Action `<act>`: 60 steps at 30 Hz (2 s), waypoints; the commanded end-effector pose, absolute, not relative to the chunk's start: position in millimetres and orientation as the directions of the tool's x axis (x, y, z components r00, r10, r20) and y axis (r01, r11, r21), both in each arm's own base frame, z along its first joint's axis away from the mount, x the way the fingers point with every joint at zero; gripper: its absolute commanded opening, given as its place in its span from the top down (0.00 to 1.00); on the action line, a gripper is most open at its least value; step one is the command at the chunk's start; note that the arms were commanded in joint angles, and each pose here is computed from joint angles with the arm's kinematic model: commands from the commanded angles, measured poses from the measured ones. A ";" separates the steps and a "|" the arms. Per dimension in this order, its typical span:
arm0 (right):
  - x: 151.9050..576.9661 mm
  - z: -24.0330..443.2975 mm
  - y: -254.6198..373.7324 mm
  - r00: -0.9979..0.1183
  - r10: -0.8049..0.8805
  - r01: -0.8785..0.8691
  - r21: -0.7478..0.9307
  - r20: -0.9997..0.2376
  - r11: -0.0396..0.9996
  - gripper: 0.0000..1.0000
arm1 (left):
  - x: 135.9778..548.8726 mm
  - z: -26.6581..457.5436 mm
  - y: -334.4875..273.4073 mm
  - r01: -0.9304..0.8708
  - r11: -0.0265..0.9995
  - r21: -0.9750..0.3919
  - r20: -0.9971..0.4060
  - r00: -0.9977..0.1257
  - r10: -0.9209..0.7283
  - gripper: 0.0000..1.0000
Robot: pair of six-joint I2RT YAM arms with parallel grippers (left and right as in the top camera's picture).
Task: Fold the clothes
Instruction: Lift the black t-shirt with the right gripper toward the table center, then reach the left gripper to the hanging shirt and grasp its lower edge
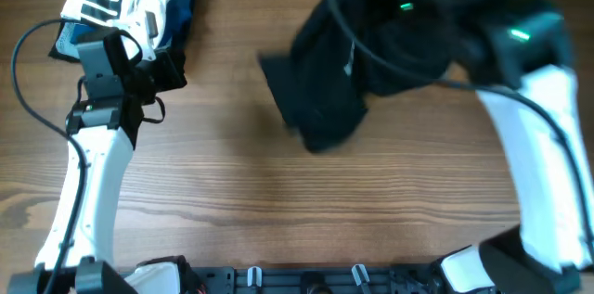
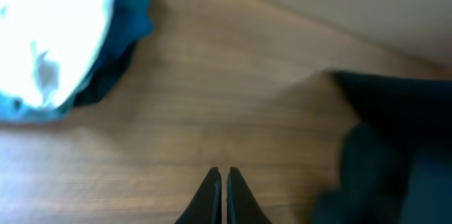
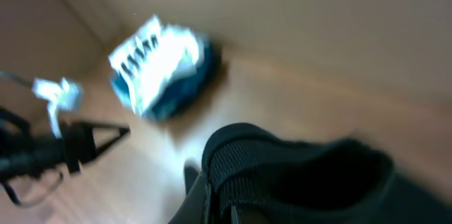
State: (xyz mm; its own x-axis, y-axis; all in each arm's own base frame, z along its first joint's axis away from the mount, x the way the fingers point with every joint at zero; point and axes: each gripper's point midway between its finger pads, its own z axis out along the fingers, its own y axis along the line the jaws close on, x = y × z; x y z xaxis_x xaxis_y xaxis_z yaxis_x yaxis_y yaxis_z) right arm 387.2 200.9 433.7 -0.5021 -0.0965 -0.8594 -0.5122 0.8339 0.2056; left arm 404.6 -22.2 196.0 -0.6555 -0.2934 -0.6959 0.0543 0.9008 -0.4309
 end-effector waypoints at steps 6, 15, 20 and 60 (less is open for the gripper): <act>361.7 523.1 195.4 -0.232 -0.039 -0.604 0.113 -0.972 0.789 0.96 | 393.1 253.7 -91.8 0.319 0.831 -0.456 -0.788 -0.578 -0.211 0.92; 362.2 536.0 198.6 -0.169 -0.038 -0.627 0.077 -0.985 0.775 0.96 | 372.4 201.5 -109.8 0.310 0.832 -0.459 -0.680 -0.726 -0.105 0.80; 359.1 518.3 197.3 -0.206 -0.104 -0.632 0.051 -0.973 0.774 0.96 | 379.0 154.9 -118.0 0.303 0.822 -0.483 -0.599 -0.799 -0.058 0.69; 319.0 543.3 198.9 -0.130 -0.102 -0.710 0.021 -0.986 0.703 0.95 | 349.9 85.1 -248.9 0.723 0.255 -0.642 -0.688 -0.690 0.224 0.02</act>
State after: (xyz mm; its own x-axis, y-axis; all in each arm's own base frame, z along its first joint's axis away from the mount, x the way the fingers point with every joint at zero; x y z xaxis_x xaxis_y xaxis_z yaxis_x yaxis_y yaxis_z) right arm 334.0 201.8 524.3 -0.1951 -0.1086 -0.9748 -0.6909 0.7206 0.0580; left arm 366.0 -233.7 77.0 -0.7269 0.1968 -0.6580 0.6768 0.3680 -0.6376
